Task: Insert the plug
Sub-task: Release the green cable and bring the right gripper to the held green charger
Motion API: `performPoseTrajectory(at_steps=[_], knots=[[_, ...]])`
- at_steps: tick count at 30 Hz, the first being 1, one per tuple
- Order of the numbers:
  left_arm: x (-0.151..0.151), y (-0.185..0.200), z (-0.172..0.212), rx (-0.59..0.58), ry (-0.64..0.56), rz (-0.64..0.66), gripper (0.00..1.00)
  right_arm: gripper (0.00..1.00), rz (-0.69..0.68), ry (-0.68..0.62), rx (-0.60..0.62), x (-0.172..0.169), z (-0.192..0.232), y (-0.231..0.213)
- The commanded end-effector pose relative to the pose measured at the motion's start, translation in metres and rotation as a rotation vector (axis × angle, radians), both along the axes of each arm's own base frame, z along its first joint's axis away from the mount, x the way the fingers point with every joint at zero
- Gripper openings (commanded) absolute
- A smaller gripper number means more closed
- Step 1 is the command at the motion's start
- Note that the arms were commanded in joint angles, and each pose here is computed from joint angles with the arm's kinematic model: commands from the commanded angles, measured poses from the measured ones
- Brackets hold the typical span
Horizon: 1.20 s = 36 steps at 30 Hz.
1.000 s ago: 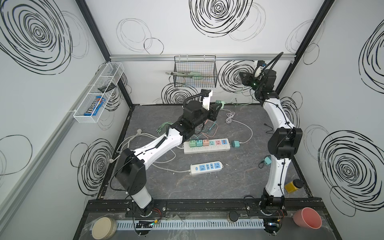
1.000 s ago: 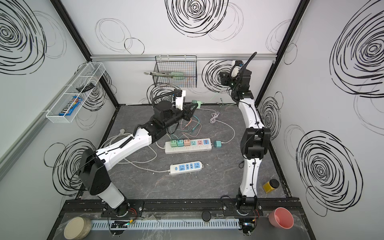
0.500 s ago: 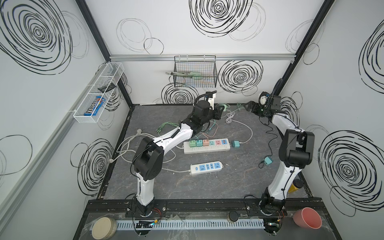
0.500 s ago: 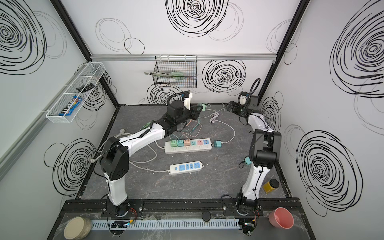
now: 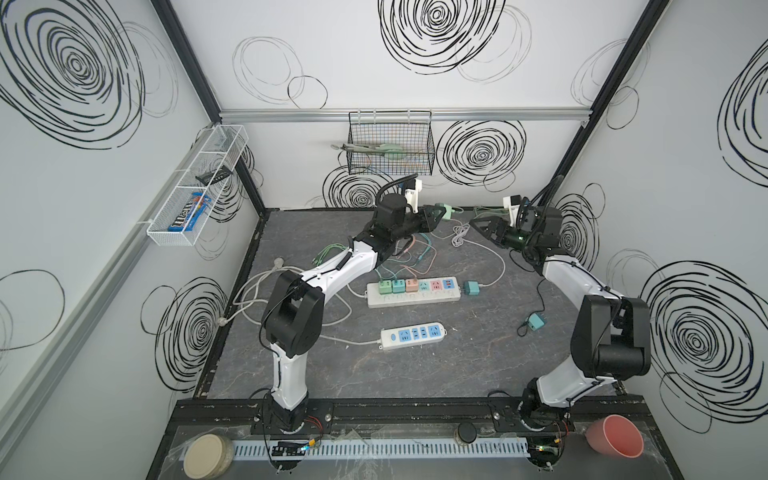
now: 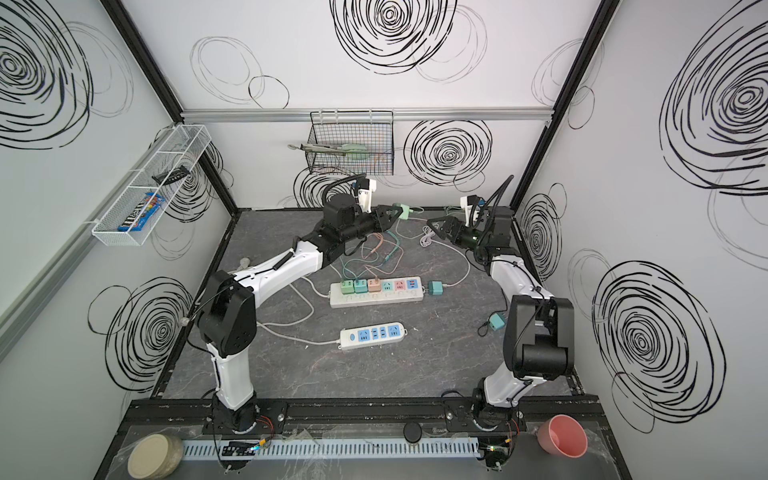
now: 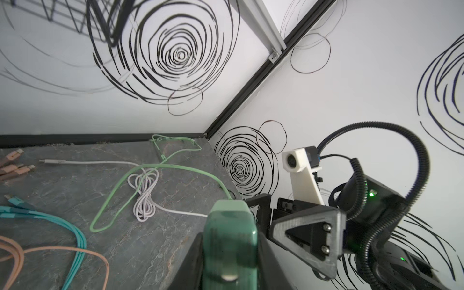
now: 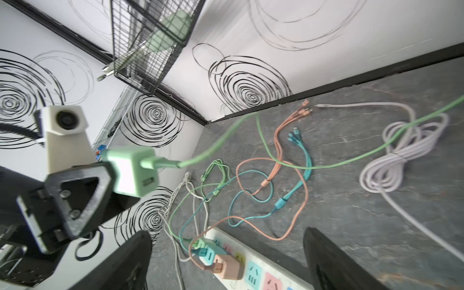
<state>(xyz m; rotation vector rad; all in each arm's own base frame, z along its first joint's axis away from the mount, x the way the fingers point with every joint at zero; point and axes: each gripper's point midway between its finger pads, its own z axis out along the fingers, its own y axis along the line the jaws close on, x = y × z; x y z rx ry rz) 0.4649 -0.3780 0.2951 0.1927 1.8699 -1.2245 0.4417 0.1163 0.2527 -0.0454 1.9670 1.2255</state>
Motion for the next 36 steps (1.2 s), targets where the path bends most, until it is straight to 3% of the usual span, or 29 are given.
performPoseTrajectory(at_steps=[1, 8, 16, 30, 36], knots=[[-0.016, 0.0, 0.037, -0.074, -0.072, -0.057, 0.0, 1.0, 0.023, -0.113, 0.023, -0.016, 0.038, 0.009], [-0.021, -0.001, 0.043, -0.157, -0.036, -0.143, 0.0, 0.95, 0.155, -0.107, 0.133, -0.044, 0.06, 0.037], [-0.031, -0.004, 0.047, -0.209, -0.012, -0.199, 0.0, 0.85, 0.277, -0.022, 0.195, -0.043, 0.057, 0.055], [-0.044, -0.003, 0.056, -0.254, 0.051, -0.252, 0.0, 0.74, 0.354, -0.031, 0.241, -0.041, 0.071, 0.069], [-0.048, -0.002, 0.063, -0.309, 0.052, -0.283, 0.0, 0.63, 0.38, -0.031, 0.253, -0.045, 0.076, 0.076]])
